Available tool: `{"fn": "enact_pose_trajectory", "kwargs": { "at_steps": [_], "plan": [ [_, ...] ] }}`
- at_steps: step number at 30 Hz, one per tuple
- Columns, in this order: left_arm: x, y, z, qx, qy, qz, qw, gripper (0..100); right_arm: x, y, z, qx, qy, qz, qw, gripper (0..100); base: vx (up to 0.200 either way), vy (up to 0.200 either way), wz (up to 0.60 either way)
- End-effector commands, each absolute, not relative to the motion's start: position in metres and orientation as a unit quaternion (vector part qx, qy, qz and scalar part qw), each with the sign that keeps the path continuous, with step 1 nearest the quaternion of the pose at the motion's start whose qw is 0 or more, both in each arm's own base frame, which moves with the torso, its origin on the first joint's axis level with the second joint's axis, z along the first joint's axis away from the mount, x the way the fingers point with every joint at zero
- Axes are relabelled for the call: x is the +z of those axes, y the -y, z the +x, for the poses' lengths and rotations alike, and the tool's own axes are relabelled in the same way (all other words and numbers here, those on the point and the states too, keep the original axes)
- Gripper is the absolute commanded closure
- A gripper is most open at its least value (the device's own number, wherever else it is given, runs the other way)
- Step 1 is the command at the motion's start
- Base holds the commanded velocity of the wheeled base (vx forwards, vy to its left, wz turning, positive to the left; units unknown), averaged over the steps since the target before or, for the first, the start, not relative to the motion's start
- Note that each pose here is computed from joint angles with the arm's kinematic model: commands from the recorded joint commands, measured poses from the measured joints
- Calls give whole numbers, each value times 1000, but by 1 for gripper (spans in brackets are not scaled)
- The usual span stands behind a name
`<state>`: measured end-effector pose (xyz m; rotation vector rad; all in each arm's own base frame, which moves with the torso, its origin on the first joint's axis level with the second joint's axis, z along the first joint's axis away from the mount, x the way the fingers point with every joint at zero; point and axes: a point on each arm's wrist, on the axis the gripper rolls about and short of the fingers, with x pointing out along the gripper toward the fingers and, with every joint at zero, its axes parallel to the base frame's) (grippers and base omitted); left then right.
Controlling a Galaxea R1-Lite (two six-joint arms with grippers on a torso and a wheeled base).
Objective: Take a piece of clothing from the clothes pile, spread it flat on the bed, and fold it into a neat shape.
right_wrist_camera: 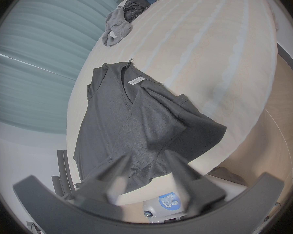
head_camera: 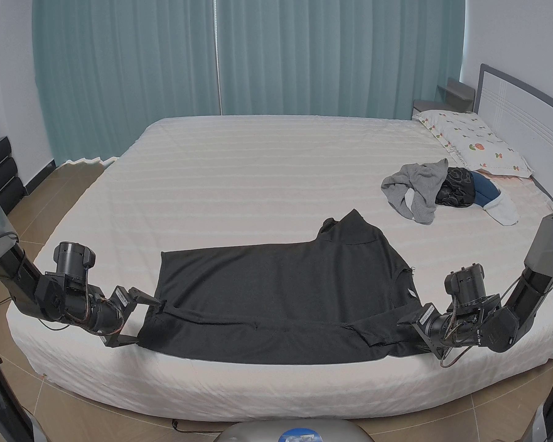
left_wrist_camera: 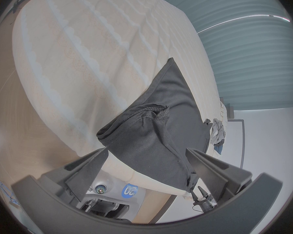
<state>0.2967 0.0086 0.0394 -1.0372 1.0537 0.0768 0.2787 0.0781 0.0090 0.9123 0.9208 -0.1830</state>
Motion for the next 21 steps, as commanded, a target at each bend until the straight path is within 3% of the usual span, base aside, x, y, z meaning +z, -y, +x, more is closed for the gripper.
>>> {"fn": "enact_pose_trajectory", "kwargs": {
  "at_steps": [1,9,18,21],
  "plan": [
    [39,-9,298,36,-479,-473,738,0,9,-77,280,-83,-424,427,795,0,0,0,0],
    [41,-9,299,35,-476,-477,738,0,29,-68,280,-79,-393,443,802,0,0,0,0],
    [42,-8,298,34,-477,-476,738,0,38,-63,280,-79,-375,449,807,0,0,-200,0],
    [43,-8,297,34,-476,-476,739,0,40,-61,279,-80,-372,450,808,0,0,0,0]
  ]
}}
